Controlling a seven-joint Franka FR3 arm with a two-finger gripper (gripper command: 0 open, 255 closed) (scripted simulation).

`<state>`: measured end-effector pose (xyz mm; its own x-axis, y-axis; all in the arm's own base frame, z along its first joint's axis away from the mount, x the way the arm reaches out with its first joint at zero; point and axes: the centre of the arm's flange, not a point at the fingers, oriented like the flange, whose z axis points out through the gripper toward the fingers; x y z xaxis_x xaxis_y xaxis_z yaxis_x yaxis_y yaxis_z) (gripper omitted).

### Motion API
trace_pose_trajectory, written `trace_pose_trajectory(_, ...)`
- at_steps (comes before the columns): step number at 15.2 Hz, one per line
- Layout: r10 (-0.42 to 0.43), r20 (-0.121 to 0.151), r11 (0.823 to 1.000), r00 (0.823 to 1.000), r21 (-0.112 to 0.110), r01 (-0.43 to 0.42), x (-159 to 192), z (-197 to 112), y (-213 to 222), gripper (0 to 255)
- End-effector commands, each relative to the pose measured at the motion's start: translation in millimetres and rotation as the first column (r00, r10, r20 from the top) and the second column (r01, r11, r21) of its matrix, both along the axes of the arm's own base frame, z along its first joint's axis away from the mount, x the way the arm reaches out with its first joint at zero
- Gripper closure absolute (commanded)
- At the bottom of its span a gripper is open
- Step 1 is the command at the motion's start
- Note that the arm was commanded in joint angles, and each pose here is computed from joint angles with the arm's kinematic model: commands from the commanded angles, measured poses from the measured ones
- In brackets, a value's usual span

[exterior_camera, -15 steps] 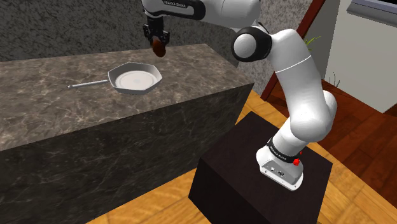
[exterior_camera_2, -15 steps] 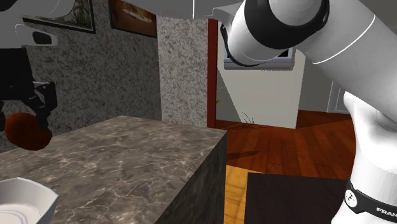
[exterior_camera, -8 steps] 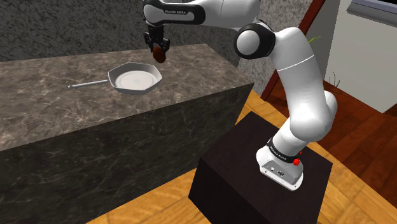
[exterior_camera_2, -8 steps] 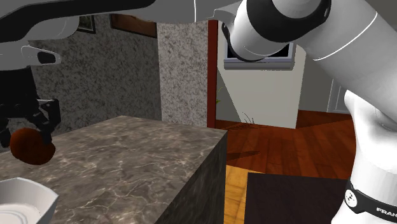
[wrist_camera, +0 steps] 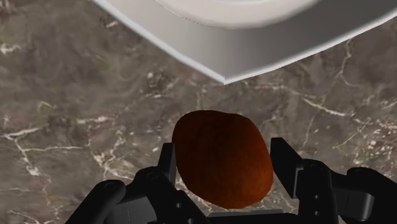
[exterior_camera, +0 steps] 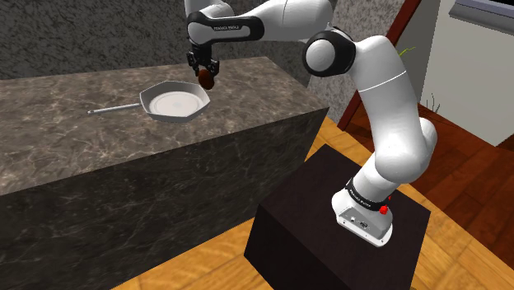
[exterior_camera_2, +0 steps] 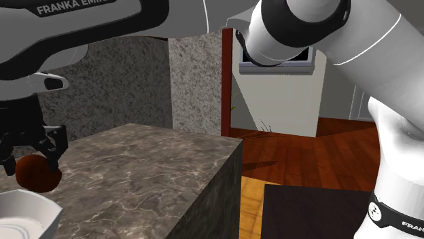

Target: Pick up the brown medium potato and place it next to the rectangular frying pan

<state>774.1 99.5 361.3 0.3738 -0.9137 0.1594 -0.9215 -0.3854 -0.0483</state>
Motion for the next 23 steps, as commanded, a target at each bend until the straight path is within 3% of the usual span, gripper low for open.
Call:
trace_pose_trajectory(1,0.0,-0.002,1.0,1.0,0.0,0.0,-0.3,-13.1,0.4,255)
trace_pose_trajectory(9,0.0,-0.002,1.0,1.0,0.0,0.0,-0.3,-13.1,0.4,255)
trace_pose_trajectory(10,0.0,-0.002,1.0,1.0,0.0,0.0,0.2,-12.5,0.9,0)
trace_pose_trajectory(15,0.0,-0.002,1.0,1.0,0.0,0.0,-0.4,-13.1,0.4,0)
trace_pose_trajectory(19,0.0,-0.002,1.0,1.0,0.0,0.0,-5.5,36.2,6.8,0)
trace_pose_trajectory(23,0.0,-0.002,1.0,1.0,0.0,0.0,-5.5,36.2,6.8,0)
